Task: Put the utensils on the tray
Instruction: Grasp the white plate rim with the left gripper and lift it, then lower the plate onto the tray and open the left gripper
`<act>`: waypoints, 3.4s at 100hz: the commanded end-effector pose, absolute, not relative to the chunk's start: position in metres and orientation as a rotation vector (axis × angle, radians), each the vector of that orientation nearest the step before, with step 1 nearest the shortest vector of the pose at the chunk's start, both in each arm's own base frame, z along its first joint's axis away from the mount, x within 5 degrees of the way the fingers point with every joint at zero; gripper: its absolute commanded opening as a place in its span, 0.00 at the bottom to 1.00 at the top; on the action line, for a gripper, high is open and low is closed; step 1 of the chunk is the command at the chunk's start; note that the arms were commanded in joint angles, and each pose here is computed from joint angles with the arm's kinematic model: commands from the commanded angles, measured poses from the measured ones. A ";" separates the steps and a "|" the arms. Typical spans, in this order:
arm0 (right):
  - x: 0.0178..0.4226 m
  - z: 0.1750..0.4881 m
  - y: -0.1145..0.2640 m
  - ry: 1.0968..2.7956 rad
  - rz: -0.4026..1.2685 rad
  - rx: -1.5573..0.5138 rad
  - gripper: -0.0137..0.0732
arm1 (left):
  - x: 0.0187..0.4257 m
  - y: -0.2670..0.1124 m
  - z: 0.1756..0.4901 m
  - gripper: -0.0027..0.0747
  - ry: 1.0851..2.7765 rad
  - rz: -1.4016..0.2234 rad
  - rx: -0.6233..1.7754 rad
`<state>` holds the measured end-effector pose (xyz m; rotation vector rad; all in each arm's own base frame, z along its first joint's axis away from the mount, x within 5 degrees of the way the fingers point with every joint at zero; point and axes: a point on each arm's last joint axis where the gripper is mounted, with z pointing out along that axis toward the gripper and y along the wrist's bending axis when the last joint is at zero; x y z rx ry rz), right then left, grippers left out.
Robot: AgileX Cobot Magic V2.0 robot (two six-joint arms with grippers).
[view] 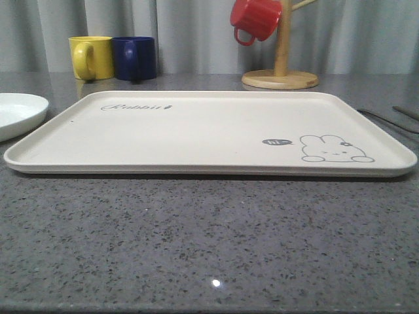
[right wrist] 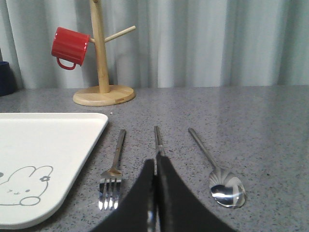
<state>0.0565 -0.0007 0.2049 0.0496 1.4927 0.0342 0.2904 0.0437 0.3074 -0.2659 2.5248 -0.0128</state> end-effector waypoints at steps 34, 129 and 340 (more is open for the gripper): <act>0.053 0.220 -0.001 1.371 0.027 0.045 0.08 | 0.315 0.064 0.290 0.61 2.502 0.012 -0.327; 0.053 0.220 -0.001 1.371 0.027 0.045 0.08 | 0.310 0.053 0.325 0.02 2.424 -0.097 -0.237; 0.053 0.220 -0.001 1.371 0.027 0.045 0.08 | 0.360 -0.115 0.313 0.50 2.462 -0.549 0.339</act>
